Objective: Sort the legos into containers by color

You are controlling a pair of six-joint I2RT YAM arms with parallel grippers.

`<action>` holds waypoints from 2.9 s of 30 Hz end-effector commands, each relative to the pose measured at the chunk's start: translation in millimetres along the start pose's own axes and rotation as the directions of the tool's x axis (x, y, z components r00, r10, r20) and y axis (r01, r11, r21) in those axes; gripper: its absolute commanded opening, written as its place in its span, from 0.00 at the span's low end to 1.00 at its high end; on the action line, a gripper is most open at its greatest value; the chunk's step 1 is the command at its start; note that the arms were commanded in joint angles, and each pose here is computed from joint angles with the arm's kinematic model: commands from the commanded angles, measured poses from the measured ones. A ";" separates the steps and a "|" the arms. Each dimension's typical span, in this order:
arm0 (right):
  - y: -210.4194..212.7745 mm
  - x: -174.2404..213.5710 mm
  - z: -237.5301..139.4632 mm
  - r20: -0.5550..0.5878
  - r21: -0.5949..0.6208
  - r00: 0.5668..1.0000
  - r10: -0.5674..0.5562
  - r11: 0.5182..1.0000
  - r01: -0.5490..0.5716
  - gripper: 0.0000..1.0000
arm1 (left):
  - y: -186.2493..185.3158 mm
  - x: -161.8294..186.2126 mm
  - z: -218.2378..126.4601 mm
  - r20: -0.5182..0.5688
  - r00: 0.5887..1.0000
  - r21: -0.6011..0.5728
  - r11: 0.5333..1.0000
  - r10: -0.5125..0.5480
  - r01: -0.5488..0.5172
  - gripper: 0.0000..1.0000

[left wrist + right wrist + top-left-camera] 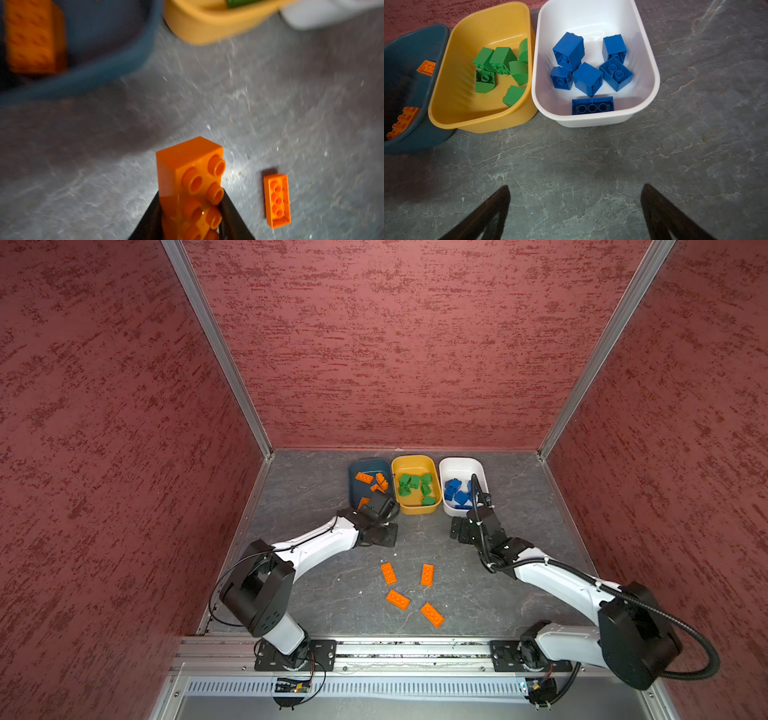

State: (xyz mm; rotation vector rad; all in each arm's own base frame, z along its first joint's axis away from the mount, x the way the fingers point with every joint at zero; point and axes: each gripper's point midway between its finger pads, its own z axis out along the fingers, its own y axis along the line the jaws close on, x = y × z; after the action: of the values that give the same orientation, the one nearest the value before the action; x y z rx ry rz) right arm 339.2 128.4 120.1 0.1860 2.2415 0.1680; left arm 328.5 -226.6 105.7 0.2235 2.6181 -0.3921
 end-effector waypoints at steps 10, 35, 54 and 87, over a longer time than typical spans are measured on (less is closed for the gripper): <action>5.0 -15.8 -0.4 0.031 -0.008 0.999 0.022 1.000 -0.022 0.99 | 63.6 -92.7 24.7 0.148 0.943 -0.112 0.942 -0.299 0.317 0.61; 15.7 -15.8 10.3 0.023 -0.039 1.000 0.010 0.999 -0.009 0.99 | -9.5 139.9 33.5 -0.360 0.915 -0.247 0.964 -0.183 0.095 0.76; 13.0 -14.6 4.4 0.029 -0.044 1.000 0.005 0.999 -0.004 0.99 | 36.7 -58.7 -1.9 0.071 0.993 -0.263 0.959 -0.091 0.106 0.28; -51.5 2.6 -23.9 0.129 0.039 0.957 0.262 0.962 -0.269 0.99 | -129.3 110.9 45.3 -0.325 0.821 0.121 0.882 0.469 -0.456 0.91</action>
State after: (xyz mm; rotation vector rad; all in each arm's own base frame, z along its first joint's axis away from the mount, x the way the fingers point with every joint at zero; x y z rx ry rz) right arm 312.0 86.3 111.7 0.4620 2.1557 0.2418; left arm 225.6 -361.1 55.5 0.9205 2.7376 -0.3298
